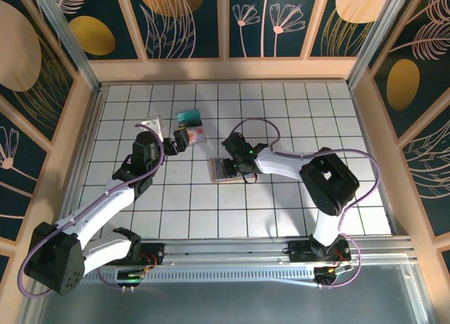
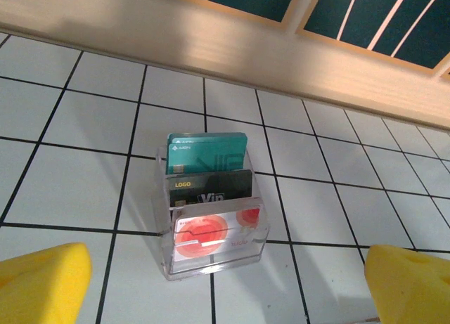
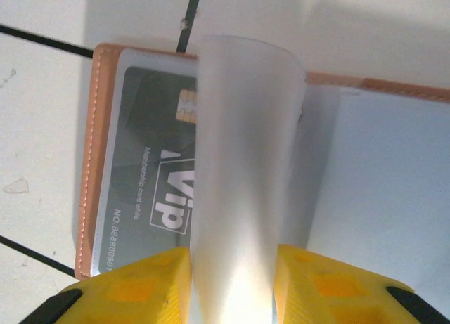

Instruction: Take the credit cards out of the card holder

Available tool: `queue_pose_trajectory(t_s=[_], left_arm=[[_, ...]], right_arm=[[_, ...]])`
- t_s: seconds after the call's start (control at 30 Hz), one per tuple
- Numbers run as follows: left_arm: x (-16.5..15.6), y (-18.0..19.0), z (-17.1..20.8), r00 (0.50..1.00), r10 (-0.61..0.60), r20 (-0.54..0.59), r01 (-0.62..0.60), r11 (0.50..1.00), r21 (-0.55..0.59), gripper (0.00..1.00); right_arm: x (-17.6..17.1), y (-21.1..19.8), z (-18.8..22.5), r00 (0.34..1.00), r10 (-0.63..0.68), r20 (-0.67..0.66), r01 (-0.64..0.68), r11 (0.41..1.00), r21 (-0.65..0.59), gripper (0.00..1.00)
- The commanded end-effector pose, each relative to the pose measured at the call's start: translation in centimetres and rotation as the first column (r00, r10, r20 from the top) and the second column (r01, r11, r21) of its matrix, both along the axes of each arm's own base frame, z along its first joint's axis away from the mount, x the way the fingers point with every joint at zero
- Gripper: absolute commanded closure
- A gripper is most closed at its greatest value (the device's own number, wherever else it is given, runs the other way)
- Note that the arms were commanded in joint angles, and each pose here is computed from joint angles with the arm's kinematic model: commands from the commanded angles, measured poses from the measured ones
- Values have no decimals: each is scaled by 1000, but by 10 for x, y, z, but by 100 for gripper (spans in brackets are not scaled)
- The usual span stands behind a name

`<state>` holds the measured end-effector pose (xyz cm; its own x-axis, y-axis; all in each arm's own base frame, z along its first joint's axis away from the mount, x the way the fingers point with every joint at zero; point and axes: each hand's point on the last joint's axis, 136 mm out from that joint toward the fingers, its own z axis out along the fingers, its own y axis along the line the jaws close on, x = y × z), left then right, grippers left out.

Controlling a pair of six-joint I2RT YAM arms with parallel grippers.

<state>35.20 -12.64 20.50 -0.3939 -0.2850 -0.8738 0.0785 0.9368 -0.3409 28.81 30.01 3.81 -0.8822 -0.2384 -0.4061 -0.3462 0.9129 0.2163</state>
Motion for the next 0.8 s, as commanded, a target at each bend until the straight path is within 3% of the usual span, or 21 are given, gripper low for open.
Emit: queue_pose_trajectory(t_s=[0.0, 0.37, 0.77], left_arm=[[5, 1, 8, 999, 22, 25, -22, 1000, -2, 1], [4, 1, -4, 1000, 26, -9, -25, 999, 35, 1], [-8, -31, -43, 995, 21, -95, -1, 980, 199, 1]], right_arm=[[6, -15, 10, 998, -52, 42, 54, 998, -32, 63], [12, -42, 12, 988, -141, 62, 144, 988, -51, 62], [14, -60, 7, 980, -190, 55, 191, 981, -18, 63]])
